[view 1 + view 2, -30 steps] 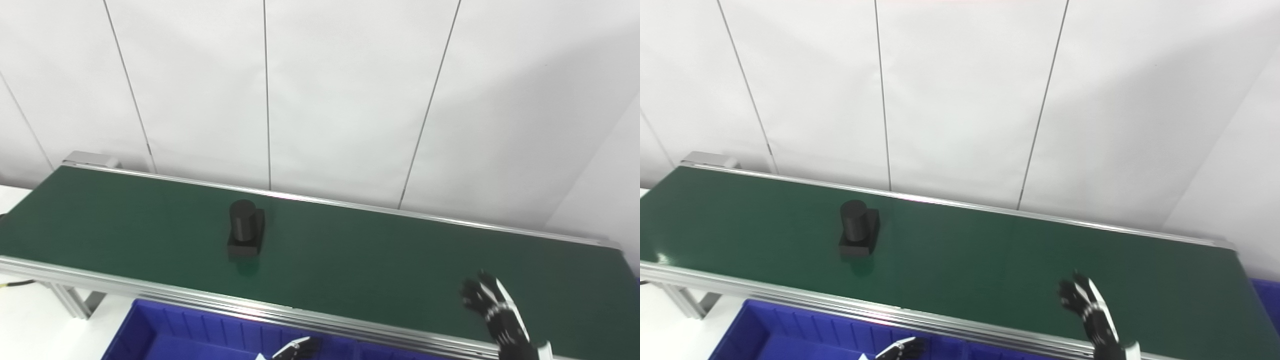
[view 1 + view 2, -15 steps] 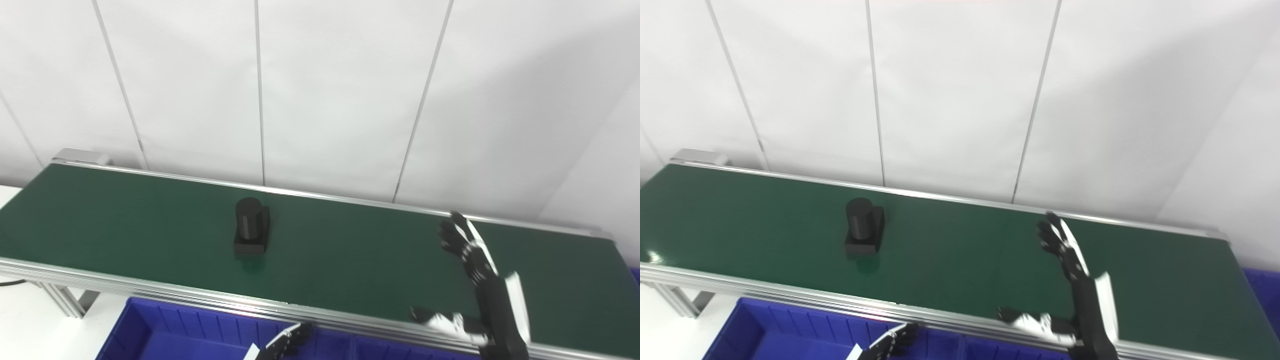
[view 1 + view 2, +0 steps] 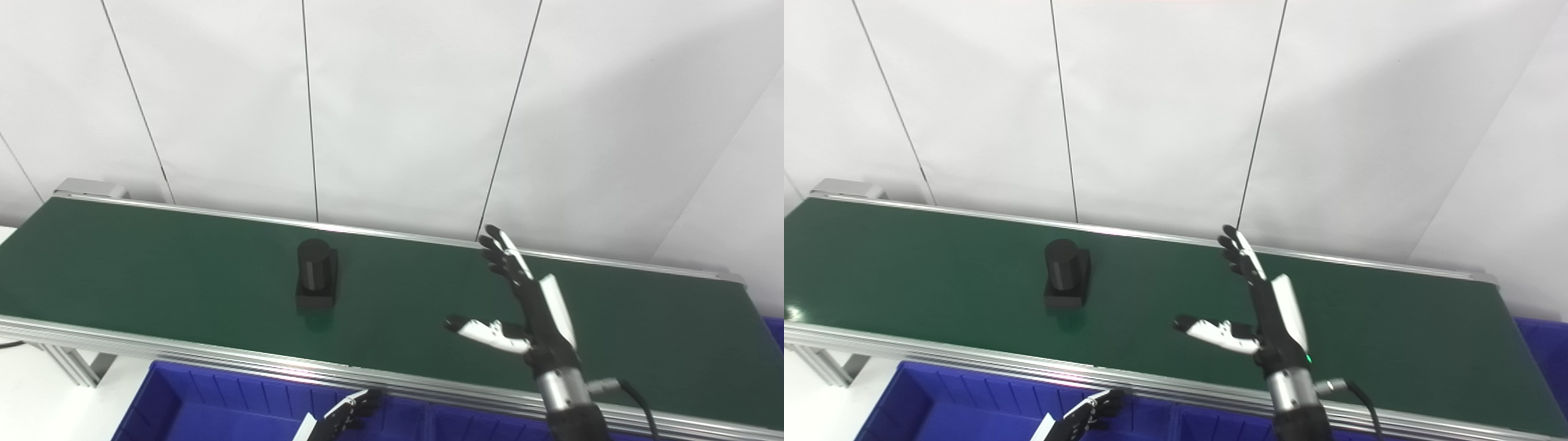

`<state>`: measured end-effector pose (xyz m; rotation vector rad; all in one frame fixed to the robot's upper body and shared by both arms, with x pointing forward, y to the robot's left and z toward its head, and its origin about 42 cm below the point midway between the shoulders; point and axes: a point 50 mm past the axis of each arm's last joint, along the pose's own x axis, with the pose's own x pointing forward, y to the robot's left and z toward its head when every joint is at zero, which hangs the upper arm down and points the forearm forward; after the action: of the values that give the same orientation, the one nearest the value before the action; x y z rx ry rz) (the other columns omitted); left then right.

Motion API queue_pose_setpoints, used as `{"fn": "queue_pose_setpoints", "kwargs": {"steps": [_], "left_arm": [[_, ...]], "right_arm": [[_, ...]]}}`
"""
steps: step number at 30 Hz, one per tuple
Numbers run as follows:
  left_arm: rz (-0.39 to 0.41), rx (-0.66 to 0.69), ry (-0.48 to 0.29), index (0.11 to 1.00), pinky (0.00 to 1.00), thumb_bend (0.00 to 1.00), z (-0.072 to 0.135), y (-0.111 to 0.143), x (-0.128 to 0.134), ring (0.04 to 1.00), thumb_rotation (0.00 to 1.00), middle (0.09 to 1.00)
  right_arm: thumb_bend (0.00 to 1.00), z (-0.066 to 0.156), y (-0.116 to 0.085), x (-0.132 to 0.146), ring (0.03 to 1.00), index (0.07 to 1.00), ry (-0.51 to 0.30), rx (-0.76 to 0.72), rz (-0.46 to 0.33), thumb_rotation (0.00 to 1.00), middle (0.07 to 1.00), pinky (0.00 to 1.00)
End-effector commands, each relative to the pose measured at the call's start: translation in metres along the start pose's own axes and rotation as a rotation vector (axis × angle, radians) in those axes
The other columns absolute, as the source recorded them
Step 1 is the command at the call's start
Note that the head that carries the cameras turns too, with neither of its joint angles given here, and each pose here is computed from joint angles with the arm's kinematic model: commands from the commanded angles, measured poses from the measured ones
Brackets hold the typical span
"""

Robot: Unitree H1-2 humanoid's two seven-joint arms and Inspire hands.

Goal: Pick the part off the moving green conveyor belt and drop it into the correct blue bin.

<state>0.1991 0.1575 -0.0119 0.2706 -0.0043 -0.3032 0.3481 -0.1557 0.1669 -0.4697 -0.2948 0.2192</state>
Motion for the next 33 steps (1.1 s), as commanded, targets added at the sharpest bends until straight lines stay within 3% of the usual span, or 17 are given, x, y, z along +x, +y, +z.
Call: {"fn": "queue_pose_setpoints", "kwargs": {"steps": [1,6,11,18,26,33], "left_arm": [[0.008,0.022,-0.080,0.816,0.77,0.78,0.011,0.006,0.007,0.804,0.68,0.818],[0.008,0.035,-0.101,0.818,0.79,0.79,0.014,0.006,-0.002,0.814,0.67,0.820],[0.012,0.041,-0.121,0.817,0.77,0.77,0.018,0.005,-0.008,0.807,0.67,0.818],[0.018,0.011,-0.118,0.801,0.75,0.76,0.020,0.002,-0.014,0.790,0.68,0.802],[0.071,-0.092,-0.075,0.779,0.75,0.75,0.022,-0.001,-0.022,0.778,0.66,0.788],[0.059,-0.141,-0.053,0.781,0.77,0.73,0.022,-0.003,-0.025,0.793,0.65,0.796]], "right_arm": [[0.93,0.014,0.000,0.019,0.879,0.955,-0.028,-0.015,-0.010,0.58,0.919,0.78],[0.95,0.013,0.013,0.042,0.852,0.956,0.010,-0.037,0.013,0.58,0.945,0.69],[0.94,0.010,0.026,0.065,0.859,0.957,0.016,-0.063,0.032,0.58,0.924,0.74],[0.96,0.016,0.039,0.087,0.886,0.963,0.050,-0.070,0.059,0.57,0.945,0.74],[0.97,0.015,0.052,0.103,0.843,0.977,0.070,-0.089,0.105,0.58,0.940,0.68],[0.97,0.009,0.065,0.113,0.876,0.974,0.092,-0.127,0.134,0.57,0.953,0.73]]}}
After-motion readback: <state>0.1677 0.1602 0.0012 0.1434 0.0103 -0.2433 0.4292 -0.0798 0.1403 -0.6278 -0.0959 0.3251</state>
